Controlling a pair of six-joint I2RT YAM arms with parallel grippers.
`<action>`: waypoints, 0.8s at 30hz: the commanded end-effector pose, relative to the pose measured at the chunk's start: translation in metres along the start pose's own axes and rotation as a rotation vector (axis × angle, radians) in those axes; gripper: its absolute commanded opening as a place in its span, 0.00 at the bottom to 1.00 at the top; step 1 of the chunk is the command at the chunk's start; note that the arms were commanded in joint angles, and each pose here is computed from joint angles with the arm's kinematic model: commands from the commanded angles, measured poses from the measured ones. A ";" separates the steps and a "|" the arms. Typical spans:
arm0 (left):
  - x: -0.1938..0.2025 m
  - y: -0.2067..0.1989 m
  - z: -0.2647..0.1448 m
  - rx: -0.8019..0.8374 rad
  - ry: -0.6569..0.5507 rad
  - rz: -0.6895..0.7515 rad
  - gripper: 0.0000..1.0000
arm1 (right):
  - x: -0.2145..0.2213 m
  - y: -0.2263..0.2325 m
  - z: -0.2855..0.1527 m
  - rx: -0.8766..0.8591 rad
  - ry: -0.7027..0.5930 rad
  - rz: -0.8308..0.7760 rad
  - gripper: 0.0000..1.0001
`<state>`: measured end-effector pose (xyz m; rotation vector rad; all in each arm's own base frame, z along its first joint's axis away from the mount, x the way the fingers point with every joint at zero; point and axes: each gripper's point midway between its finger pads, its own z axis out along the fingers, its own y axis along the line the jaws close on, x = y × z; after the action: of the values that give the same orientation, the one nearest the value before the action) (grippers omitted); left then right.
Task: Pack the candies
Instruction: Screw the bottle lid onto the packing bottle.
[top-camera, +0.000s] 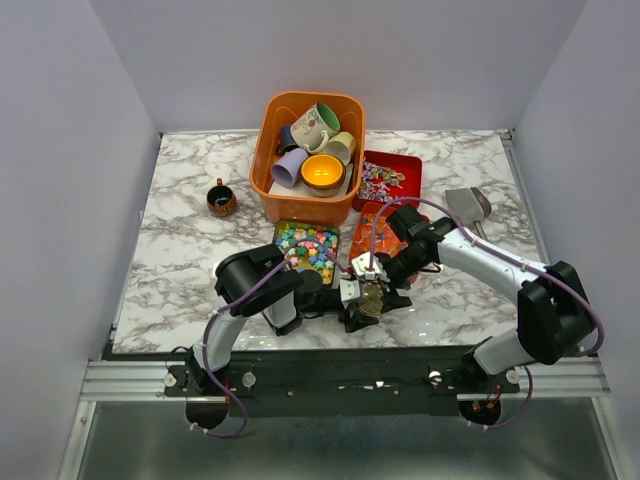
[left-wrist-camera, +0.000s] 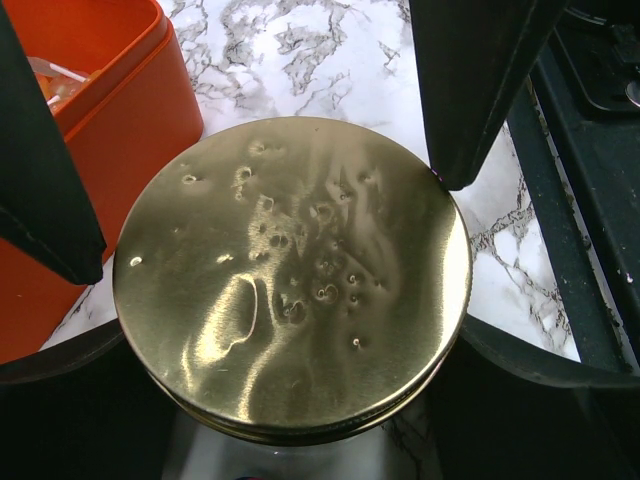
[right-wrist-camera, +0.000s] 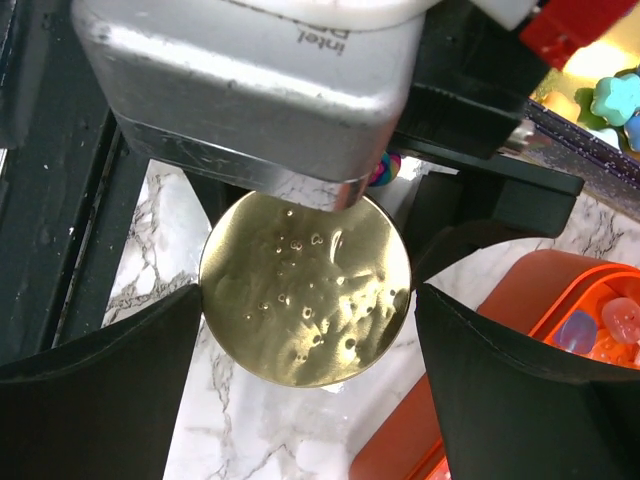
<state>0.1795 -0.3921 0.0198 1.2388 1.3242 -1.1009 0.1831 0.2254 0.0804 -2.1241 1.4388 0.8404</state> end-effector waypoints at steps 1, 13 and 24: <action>0.034 0.001 -0.010 -0.039 0.094 -0.047 0.00 | 0.002 0.003 0.004 -0.039 -0.001 -0.041 0.93; 0.034 0.002 -0.010 -0.043 0.095 -0.058 0.00 | 0.018 0.021 0.014 0.002 0.018 0.121 0.72; 0.034 0.002 -0.009 -0.044 0.094 -0.064 0.00 | 0.043 0.043 0.034 0.055 0.110 0.407 0.70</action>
<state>0.1788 -0.3920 0.0197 1.2401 1.3244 -1.1045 0.1790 0.2258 0.0734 -1.9282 1.5929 0.7936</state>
